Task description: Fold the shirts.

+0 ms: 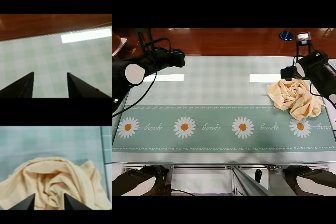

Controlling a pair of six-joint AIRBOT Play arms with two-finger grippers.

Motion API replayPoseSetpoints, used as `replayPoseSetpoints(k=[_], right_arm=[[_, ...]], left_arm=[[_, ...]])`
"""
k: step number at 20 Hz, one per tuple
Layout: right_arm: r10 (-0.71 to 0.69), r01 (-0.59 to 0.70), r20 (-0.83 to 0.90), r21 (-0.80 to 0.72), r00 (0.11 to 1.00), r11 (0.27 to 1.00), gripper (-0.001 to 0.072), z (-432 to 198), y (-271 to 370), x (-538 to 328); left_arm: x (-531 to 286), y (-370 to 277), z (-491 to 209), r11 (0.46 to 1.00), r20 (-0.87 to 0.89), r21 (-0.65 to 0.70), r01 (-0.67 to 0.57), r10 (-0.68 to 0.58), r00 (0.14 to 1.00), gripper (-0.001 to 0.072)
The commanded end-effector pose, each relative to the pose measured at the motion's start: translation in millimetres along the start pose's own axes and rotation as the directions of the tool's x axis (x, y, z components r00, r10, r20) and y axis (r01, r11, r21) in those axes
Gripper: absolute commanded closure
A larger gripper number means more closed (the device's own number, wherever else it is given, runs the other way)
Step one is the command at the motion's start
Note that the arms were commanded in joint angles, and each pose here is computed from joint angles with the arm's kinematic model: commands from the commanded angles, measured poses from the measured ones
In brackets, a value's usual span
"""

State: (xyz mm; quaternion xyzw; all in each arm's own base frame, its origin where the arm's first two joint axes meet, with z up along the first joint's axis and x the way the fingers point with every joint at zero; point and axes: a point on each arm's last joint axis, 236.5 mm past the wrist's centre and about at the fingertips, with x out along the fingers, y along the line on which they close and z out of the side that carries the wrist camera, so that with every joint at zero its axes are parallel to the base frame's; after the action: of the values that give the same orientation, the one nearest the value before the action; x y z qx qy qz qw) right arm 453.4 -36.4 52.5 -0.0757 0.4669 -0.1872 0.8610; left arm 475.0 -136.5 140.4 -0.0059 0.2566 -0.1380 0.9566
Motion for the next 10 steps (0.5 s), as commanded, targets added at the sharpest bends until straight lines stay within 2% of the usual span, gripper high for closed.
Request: replayPoseSetpoints(k=[1,4,6,8,9,10], right_arm=[[-0.091,0.106,-0.117,0.136,0.989,0.985,0.0297,-21.5,-62.6,48.8],[0.057,0.012,-0.298,0.224,0.953,0.974,0.0300,-68.5,-62.5,90.4],[0.157,-0.062,-0.372,0.255,0.915,0.965,0.0301,-90.4,-47.9,104.7],[0.193,-0.093,-0.422,0.247,0.886,0.965,0.0307,-105.0,-37.2,110.4],[0.207,-0.107,-0.442,0.241,0.873,0.965,0.0317,-110.6,-31.9,111.1],[0.228,-0.127,-0.464,0.239,0.856,0.963,0.0372,-116.9,-25.8,110.6]], left_arm=[[22.6,2.6,-34.5,1.000,-0.103,0.000,-0.004,0.004,0.995,0.0200],[36.7,4.1,-90.7,1.000,-0.296,-0.005,-0.005,0.003,0.955,0.0200],[34.1,5.9,-130.4,1.000,-0.439,-0.015,-0.010,0.002,0.898,0.0200],[23.2,9.2,-157.9,1.000,-0.547,-0.021,-0.016,0.002,0.837,0.0200],[17.0,12.0,-165.3,0.999,-0.581,-0.026,-0.023,0.004,0.814,0.0200],[10.0,14.6,-170.1,0.999,-0.604,-0.033,-0.028,0.003,0.797,0.0200]])
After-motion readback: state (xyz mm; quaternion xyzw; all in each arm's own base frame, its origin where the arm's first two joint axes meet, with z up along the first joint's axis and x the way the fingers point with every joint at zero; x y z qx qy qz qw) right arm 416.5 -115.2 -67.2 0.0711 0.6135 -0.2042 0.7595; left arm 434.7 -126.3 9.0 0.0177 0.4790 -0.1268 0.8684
